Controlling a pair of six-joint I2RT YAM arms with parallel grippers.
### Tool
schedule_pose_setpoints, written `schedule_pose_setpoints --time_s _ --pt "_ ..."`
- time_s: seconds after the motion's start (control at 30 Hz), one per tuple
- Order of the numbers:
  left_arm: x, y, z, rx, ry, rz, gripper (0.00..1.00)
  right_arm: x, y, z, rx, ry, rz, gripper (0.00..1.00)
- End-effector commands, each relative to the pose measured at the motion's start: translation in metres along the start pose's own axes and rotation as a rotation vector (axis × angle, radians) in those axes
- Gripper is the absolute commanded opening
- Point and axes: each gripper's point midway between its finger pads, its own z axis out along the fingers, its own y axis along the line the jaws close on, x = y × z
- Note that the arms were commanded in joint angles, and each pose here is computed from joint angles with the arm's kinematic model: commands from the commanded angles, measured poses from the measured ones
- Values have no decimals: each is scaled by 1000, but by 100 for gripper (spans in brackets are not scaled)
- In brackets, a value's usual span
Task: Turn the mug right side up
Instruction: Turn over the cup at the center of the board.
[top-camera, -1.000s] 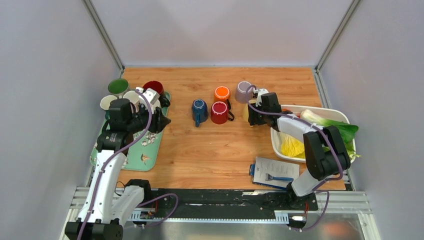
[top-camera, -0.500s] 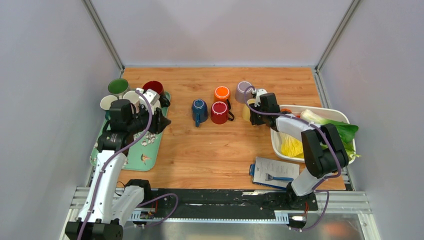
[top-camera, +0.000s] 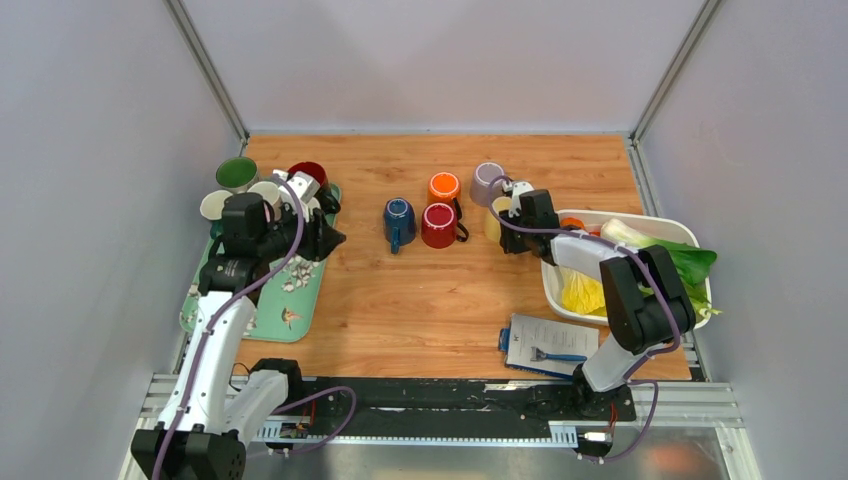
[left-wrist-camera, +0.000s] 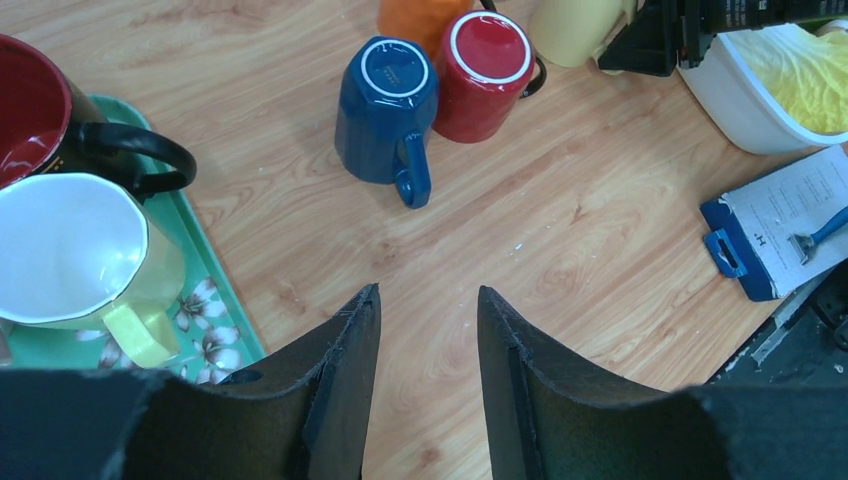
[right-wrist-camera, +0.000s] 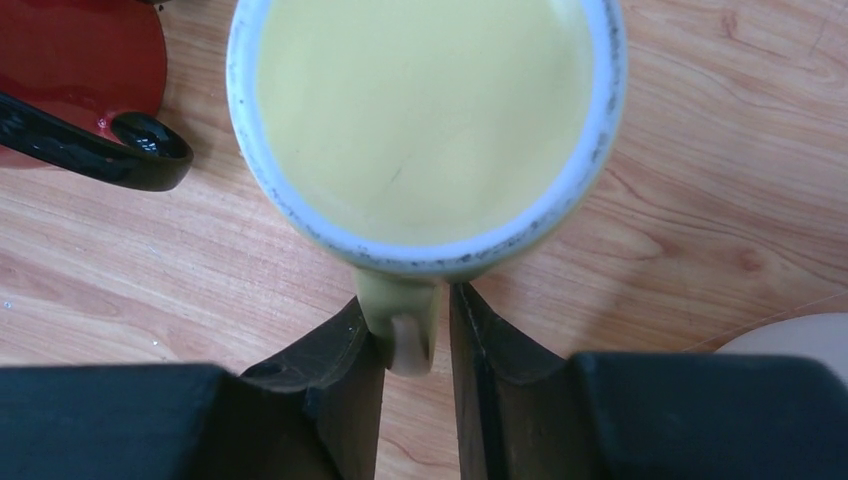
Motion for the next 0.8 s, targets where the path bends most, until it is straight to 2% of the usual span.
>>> schedule_pose_setpoints --time_s 0.0,0.1,0.23,0.4,0.5,0.57,0.6,0.77 --pt "-14 -1 4 22 -51 7 48 -5 -1 1 -10 -29 2 28" --pt "-15 -1 4 28 -54 7 48 -8 -3 1 -4 -36 -3 17" --pt "-17 -4 4 42 -57 10 48 -38 0 -18 -31 -107 37 0" --pt "-18 -12 8 84 -70 -15 48 -77 26 -63 -183 -211 60 0" --pt "-23 -28 16 174 -83 -65 50 -95 62 -99 -406 -269 25 0" --pt "-30 -41 23 241 -82 -64 51 -107 97 -138 -634 -324 -59 0" --pt "-39 -47 24 263 -91 -46 52 -112 106 -151 -685 -353 -90 0" --pt "-66 -86 40 461 -73 -47 58 -145 126 -195 -788 -504 -191 0"
